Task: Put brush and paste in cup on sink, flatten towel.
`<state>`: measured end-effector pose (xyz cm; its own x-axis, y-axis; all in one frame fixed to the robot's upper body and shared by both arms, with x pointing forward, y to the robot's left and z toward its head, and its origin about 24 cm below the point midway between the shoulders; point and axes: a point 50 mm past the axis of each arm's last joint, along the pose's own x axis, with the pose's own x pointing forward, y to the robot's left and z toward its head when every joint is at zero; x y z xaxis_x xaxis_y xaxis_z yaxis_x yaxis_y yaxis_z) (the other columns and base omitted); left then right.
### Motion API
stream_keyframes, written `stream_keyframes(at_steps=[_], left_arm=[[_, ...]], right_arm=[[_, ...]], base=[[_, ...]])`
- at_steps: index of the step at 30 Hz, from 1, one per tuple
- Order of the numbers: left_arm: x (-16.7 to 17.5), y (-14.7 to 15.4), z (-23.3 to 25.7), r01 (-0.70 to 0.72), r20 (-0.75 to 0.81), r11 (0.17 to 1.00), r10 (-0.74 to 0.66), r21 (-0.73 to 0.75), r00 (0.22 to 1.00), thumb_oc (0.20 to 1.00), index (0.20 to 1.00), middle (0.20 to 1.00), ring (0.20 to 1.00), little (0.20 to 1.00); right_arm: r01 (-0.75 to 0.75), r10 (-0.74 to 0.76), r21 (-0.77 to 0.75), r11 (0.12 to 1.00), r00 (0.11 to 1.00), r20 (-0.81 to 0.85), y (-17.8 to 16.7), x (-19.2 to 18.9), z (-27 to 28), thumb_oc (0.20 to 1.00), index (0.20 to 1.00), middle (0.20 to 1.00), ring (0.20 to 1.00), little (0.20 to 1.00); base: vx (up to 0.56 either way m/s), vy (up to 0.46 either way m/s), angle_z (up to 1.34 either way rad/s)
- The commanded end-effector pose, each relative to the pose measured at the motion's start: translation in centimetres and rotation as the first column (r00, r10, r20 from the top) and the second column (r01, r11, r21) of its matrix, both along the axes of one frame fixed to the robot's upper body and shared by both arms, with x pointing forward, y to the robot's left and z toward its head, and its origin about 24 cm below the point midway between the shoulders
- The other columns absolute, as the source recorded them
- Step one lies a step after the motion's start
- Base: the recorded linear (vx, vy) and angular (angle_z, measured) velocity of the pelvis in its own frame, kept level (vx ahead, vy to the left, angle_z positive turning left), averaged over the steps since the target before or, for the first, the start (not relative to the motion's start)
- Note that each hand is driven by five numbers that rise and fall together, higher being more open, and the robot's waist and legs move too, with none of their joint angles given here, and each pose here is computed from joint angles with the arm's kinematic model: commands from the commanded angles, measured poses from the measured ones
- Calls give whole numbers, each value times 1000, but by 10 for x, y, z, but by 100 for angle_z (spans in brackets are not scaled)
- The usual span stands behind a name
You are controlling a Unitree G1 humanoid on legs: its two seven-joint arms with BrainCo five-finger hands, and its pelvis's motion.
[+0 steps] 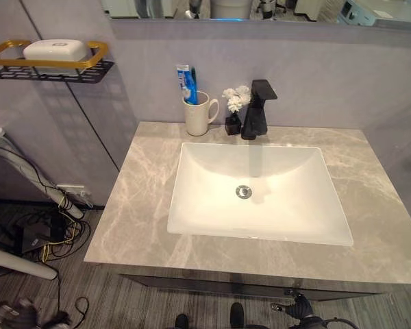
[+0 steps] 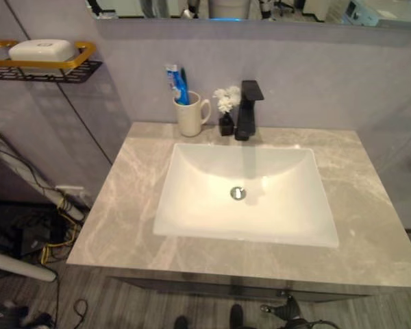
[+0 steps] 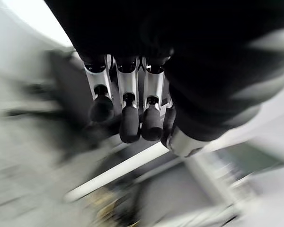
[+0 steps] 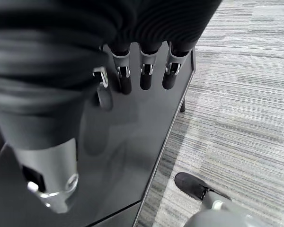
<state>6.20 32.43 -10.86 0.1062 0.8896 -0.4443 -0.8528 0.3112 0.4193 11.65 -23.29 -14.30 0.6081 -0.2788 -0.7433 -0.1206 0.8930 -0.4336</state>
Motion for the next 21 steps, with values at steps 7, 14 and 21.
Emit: stream_keyframes(at_steps=[7,14,21], left_arm=[[-58,-67,-58,198,-294,758,-460,-622,838,918,918,918,918,918],[4,-94,-60,599,-227,473,-869,-647,441,1000,1000,1000,1000,1000],[44,-109,-53,710,-133,378,-917,-593,377,1000,1000,1000,1000,1000]], right_arm=[[82,-82,26,996,996,35,-10,19,6,1000,1000,1000,1000,1000],[97,-98,49,994,995,34,-9,22,6,1000,1000,1000,1000,1000],[132,-132,-3,991,991,-3,-26,13,6,1000,1000,1000,1000,1000]], base=[[-97,140,-30],[-206,28,-99],[-62,-9,-98]])
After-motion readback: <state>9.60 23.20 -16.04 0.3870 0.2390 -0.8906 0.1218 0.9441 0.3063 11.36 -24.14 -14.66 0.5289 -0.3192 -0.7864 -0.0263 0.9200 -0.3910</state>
